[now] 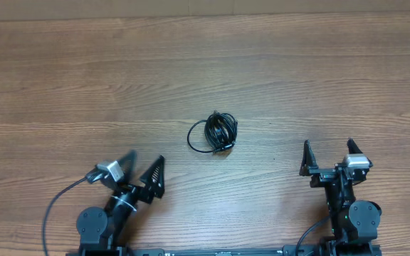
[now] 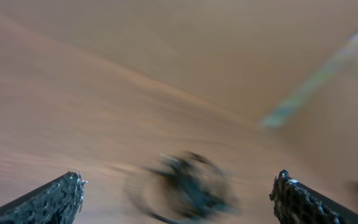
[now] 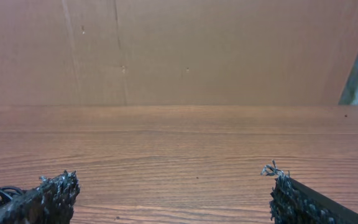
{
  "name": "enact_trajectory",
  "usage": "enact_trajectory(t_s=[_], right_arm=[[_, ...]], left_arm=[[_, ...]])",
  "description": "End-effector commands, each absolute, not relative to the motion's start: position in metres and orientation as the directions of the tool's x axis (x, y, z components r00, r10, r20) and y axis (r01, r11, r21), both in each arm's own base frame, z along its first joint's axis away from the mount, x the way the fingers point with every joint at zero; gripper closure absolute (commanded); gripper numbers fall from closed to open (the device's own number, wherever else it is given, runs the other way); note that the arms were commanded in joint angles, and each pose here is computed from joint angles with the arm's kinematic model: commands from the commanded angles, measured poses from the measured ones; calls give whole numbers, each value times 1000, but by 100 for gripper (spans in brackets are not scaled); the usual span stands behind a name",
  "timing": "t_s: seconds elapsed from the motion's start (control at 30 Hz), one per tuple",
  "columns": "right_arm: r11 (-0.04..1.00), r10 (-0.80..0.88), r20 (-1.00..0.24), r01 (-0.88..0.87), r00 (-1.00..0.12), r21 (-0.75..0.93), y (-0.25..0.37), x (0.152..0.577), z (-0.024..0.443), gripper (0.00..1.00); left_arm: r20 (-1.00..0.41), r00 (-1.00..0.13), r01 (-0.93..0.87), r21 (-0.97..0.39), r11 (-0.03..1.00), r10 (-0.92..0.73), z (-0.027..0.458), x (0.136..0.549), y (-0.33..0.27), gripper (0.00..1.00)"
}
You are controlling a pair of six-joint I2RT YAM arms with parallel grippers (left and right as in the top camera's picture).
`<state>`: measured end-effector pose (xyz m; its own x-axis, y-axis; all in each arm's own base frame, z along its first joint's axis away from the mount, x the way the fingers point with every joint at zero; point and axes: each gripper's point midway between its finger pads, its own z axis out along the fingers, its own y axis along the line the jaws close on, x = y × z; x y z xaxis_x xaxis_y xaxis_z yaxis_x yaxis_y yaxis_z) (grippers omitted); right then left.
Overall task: Untangle cables
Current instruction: 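Move the left gripper forward toward the black cable bundle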
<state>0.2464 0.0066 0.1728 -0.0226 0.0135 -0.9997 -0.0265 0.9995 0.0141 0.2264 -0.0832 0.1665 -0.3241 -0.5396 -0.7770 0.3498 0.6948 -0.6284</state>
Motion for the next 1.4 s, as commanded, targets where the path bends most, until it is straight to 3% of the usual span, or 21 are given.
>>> enact_trajectory(t_s=[0.0,0.07,0.13,0.2,0.33,0.43,0.6,0.77,0.9,1.0,1.1,1.17,1.27,1.37], right_arm=[[1000,19,-1000,-10,-20,20,4,246,171,0],[1000,19,-1000,-10,-20,20,3,246,171,0],[1000,19,-1000,-10,-20,20,3,246,171,0],[1000,19,-1000,-10,-20,20,4,246,171,0],[1000,19,-1000,-10,-20,20,4,246,171,0],[1000,19,-1000,-10,-20,20,4,246,171,0],[1000,19,-1000,-10,-20,20,4,246,171,0],[1000,19,-1000,-10,-20,20,4,246,171,0],[1000,19,-1000,-10,-20,20,4,246,171,0],[1000,19,-1000,-10,-20,20,4,246,171,0],[1000,19,-1000,-10,-20,20,4,246,171,0],[1000,19,-1000,-10,-21,20,4,246,171,0],[1000,19,-1000,-10,-20,20,3,246,171,0],[1000,19,-1000,-10,-20,20,4,246,171,0]], left_arm=[[-599,-553,453,-800,395,-579,187,195,-124,0],[-739,-417,649,-650,395,-529,226,181,-131,0],[-843,-193,799,-433,418,-503,270,163,-131,0],[-853,-18,831,-303,466,-522,308,151,-124,0],[-863,147,782,-198,591,-484,364,142,-112,0],[-904,192,741,-121,661,-381,399,136,-112,0],[-962,49,698,-160,698,-269,442,145,-115,0],[-946,-287,603,-299,740,-148,437,173,-114,0],[-778,-617,350,-409,843,-121,393,194,-92,0],[-602,-788,246,-502,829,-130,368,199,-96,0],[-416,-895,158,-635,756,-163,352,199,-112,0],[-336,-928,103,-649,754,-163,338,208,-113,0],[-195,-942,-110,-590,800,-273,310,221,-95,1],[-128,-901,-325,-435,840,-415,284,228,-65,1]])
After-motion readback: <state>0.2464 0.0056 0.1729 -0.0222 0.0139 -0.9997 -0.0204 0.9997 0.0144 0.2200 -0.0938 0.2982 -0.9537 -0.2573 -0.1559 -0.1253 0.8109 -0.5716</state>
